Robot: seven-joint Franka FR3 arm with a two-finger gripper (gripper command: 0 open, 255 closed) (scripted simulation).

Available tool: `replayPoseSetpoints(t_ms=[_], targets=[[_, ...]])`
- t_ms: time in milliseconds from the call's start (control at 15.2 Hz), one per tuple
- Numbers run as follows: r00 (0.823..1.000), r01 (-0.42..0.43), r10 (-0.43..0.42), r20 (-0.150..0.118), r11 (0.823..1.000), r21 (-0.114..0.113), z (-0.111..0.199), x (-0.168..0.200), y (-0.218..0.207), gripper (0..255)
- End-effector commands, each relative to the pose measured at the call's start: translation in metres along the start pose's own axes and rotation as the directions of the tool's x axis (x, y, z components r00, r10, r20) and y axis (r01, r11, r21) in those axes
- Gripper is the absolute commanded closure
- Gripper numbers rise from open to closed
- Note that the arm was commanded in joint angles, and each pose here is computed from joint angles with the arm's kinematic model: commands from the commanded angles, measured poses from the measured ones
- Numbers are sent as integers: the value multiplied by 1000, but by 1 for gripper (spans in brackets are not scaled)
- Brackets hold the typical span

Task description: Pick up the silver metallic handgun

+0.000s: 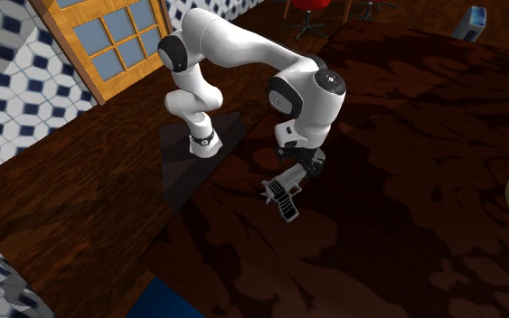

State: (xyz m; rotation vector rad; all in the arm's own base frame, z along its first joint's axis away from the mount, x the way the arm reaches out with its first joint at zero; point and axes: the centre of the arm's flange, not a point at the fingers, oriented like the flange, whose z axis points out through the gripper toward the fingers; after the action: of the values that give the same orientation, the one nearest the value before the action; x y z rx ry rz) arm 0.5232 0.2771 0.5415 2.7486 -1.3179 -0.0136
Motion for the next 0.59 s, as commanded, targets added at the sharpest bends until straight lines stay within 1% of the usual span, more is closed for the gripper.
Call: replayPoseSetpoints(t_ms=[0,264,396,462,528], targets=[[1000,-7,7,0,1000,0,10,-1,-3,0],[1000,-7,7,0,1000,0,35,-1,-5,0],[1000,-7,7,0,1000,0,35,-1,-5,0],[1000,-7,7,0,1000,0,35,-1,-5,255],[1000,-6,6,0,1000,0,35,0,-5,255]])
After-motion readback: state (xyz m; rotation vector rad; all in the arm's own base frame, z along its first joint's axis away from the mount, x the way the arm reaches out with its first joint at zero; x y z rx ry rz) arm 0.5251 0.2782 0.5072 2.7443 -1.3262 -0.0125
